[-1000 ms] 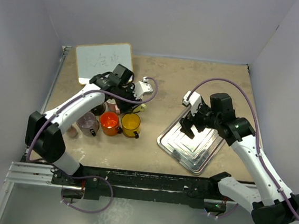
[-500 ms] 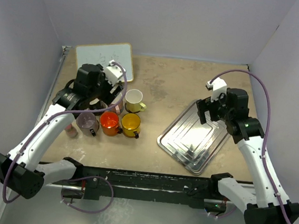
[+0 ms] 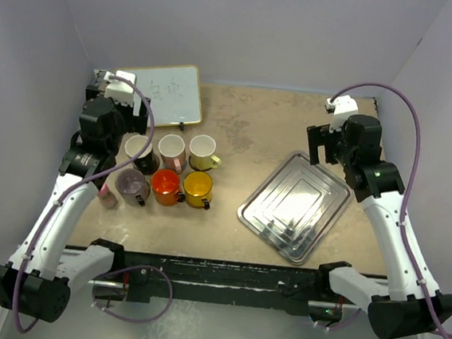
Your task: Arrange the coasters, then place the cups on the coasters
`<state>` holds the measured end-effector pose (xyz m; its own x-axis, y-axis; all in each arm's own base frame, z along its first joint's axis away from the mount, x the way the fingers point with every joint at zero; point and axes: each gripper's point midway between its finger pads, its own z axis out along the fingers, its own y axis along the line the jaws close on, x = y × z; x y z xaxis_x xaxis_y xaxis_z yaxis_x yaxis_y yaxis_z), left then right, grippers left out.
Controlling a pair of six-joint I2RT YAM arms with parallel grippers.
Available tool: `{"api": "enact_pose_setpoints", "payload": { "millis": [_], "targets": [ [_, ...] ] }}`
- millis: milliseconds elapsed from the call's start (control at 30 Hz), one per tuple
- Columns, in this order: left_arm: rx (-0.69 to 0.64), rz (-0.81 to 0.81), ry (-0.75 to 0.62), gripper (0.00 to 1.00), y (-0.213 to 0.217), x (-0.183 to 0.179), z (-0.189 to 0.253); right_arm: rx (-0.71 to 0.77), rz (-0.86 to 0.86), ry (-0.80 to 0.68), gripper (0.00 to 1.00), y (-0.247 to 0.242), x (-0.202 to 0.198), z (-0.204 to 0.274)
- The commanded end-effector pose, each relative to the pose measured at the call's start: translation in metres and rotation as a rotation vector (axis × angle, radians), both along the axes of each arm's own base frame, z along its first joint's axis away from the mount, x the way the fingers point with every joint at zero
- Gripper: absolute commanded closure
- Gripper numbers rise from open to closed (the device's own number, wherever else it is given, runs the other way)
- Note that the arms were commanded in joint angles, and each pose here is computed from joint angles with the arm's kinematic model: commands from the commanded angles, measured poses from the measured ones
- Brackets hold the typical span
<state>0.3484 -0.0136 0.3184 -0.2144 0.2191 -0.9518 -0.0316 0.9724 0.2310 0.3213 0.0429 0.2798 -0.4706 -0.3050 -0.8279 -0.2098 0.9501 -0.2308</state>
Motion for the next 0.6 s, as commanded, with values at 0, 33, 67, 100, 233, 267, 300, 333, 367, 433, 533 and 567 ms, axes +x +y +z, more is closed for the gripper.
{"api": "enact_pose_setpoints", "payload": {
  "millis": [0,33,67,100,233,267,300,333,367,433,533,567],
  "targets": [
    [-0.129,0.059,-0.151,0.06,0.008,0.007,0.037,0.051,-0.108,-0.133,0.00,-0.011,0.008,0.040],
    [-0.144,0.058,-0.166,0.06,0.008,0.006,0.040,0.063,-0.120,-0.145,0.00,-0.012,0.008,0.041],
    [-0.157,0.056,-0.176,0.06,0.007,0.004,0.040,0.072,-0.134,-0.159,0.00,-0.013,0.008,0.041],
    [-0.166,0.051,-0.191,0.06,0.007,0.002,0.041,0.080,-0.148,-0.178,0.00,-0.015,0.007,0.041],
    [-0.169,0.006,-0.239,0.06,0.003,-0.012,0.043,0.097,-0.165,-0.263,0.00,-0.021,-0.002,0.039],
    [-0.163,-0.010,-0.247,0.06,0.001,-0.016,0.045,0.088,-0.160,-0.271,0.00,-0.022,-0.005,0.038],
    [-0.159,-0.017,-0.254,0.06,0.001,-0.018,0.047,0.078,-0.162,-0.277,0.00,-0.024,-0.008,0.038],
    [-0.152,-0.026,-0.255,0.06,0.000,-0.019,0.047,0.073,-0.167,-0.285,0.00,-0.026,-0.010,0.039],
    [-0.139,-0.036,-0.258,0.06,-0.001,-0.019,0.047,0.068,-0.170,-0.285,0.00,-0.027,-0.011,0.037],
    [-0.131,-0.041,-0.273,0.07,-0.001,-0.019,0.045,0.067,-0.173,-0.288,0.00,-0.029,-0.012,0.035],
    [-0.126,-0.047,-0.256,0.06,-0.002,-0.020,0.035,0.057,-0.175,-0.304,0.00,-0.031,-0.012,0.036],
    [-0.114,-0.047,-0.249,0.06,-0.001,-0.022,0.032,0.052,-0.174,-0.308,0.00,-0.032,-0.013,0.036]
  ]
}}
